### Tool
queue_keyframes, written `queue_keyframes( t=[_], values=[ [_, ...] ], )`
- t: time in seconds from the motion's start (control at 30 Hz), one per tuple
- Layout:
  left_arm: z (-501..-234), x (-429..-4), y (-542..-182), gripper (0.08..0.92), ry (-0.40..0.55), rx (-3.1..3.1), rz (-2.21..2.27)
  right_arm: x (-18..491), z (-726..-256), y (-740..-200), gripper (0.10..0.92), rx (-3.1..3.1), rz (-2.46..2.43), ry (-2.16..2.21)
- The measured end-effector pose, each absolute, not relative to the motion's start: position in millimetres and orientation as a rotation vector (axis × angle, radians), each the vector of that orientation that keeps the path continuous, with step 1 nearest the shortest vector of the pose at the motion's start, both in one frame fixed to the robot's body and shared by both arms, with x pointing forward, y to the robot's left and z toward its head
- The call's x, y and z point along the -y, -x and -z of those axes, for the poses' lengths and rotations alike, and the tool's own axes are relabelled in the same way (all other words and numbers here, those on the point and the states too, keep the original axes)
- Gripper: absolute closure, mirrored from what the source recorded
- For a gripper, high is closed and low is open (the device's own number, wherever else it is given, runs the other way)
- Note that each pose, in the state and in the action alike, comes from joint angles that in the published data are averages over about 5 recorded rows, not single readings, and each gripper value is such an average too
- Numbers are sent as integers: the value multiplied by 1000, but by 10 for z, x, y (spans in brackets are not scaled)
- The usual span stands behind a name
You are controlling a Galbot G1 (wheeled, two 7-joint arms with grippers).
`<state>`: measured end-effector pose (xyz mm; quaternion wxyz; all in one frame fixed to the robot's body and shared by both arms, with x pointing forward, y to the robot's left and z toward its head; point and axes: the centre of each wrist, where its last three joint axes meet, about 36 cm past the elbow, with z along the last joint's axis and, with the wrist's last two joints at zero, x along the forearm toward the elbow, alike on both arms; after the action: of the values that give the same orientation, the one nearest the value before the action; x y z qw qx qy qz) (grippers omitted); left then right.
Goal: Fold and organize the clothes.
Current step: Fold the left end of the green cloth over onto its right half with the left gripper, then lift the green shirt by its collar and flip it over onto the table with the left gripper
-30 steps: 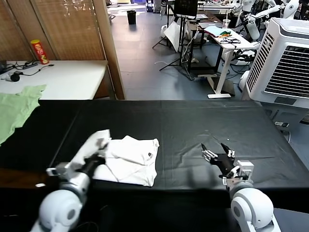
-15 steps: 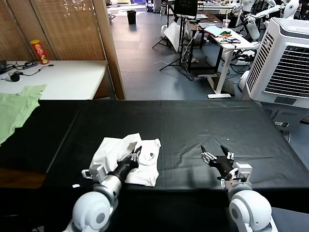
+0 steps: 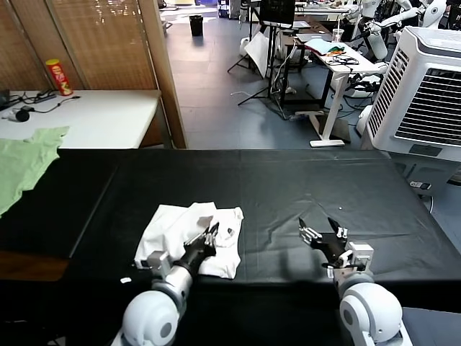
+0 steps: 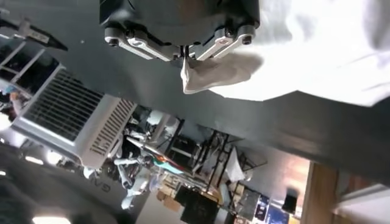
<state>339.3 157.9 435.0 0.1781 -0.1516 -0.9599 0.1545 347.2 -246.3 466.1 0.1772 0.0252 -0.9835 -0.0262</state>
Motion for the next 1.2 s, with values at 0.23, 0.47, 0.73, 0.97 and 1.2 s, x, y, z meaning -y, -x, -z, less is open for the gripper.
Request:
queue_keyframes(
  t=[0.23,0.47,0.73,0.97,1.2],
  values=[
    [-4184,-1349,-3328,366,439,2632,-532,2392,-4592,-3551,224,2781,47,-132],
    [-4301,-1314,-3238,205,478,2695,-554,2283,-4535,-3653,224,2787,22,-335],
    [-4420,-1842,-3265,201,340,2862,-292,1920,-4432,-3813,224,2756,-119,-642],
    [-4401,-2037,-3224,201,249,2892,-167,1451,-4301,-3975,224,2695,-233,-832],
    [-4362,-2075,-3178,201,208,2893,-144,1145,-4156,-4182,224,2658,-359,-864]
  ],
)
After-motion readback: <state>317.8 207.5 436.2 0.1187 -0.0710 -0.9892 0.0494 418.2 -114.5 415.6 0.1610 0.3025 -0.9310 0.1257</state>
